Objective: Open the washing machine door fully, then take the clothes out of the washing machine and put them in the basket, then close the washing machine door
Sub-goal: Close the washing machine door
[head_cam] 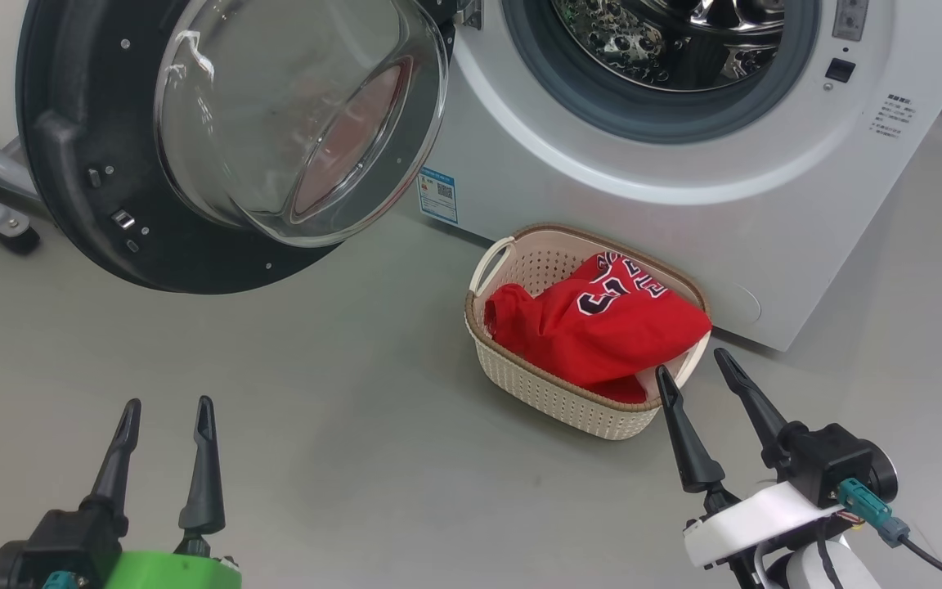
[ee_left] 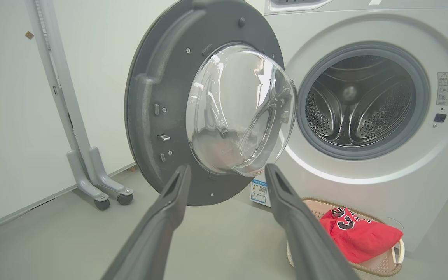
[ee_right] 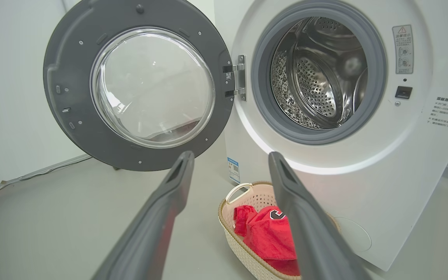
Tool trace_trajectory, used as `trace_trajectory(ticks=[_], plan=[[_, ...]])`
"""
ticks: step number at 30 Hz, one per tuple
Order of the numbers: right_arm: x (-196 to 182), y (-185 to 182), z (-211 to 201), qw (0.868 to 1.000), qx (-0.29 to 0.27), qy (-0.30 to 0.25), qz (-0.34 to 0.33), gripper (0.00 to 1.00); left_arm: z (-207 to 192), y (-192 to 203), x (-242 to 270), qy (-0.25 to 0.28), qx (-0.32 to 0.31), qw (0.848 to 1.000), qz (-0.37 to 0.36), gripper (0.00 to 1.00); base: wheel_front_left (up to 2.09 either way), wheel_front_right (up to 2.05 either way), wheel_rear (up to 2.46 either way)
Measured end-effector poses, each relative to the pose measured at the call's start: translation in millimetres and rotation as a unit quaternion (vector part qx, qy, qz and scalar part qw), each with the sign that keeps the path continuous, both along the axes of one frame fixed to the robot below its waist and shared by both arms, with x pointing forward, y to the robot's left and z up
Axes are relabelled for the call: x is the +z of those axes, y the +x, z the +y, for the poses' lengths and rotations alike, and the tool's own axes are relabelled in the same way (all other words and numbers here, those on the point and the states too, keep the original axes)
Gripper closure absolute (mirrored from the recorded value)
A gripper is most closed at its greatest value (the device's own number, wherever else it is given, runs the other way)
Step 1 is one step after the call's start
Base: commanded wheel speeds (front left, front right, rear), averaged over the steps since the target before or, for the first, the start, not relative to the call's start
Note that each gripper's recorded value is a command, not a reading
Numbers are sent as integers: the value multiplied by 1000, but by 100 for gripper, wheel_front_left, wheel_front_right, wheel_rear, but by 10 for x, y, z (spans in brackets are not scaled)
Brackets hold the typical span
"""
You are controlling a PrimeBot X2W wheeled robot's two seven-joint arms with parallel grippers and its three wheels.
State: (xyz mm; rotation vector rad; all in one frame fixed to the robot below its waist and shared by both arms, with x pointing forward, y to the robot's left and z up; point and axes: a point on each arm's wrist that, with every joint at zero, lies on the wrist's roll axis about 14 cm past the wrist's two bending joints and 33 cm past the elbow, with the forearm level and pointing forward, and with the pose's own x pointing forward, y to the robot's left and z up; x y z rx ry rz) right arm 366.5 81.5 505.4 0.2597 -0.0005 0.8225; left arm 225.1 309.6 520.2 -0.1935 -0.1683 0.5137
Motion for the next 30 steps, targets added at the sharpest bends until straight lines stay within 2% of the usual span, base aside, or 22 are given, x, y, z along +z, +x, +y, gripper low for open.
trace_trajectory(ticks=[5, 6, 7, 8, 9, 22, 26, 30], plan=[[-5, 2, -2, 1000, 0, 0, 1, 0, -2, 2, -5, -1, 0, 1000, 1, 0, 0, 0, 0], [-7, 3, -2, 1000, 0, 0, 1, 0, -4, 4, -6, -1, -1, 1000, 1, 16, 0, 0, 0], [-10, 4, -2, 1000, 0, 0, 2, 0, -5, 6, -10, -3, -1, 1000, 1, 57, 0, 0, 0], [-14, 6, -2, 1000, 0, 0, 2, 0, -6, 8, -12, -3, -1, 1000, 1, 81, 0, 0, 0], [-16, 8, -3, 1000, -1, 1, 3, 0, -6, 10, -15, -4, -1, 1000, 2, 100, 0, 0, 0], [-108, 79, -13, 1000, 0, -2, 8, 0, 53, 41, -49, 1, 9, 1000, 18, 100, 0, 0, 0], [-180, 79, -12, 1000, 6, -10, 11, 0, 200, 16, 50, 16, 30, 999, 13, 100, 0, 0, 0], [-258, 104, -55, 1000, 5, -19, 14, 0, 401, 28, 202, 54, 45, 997, 13, 100, 0, 0, 0]])
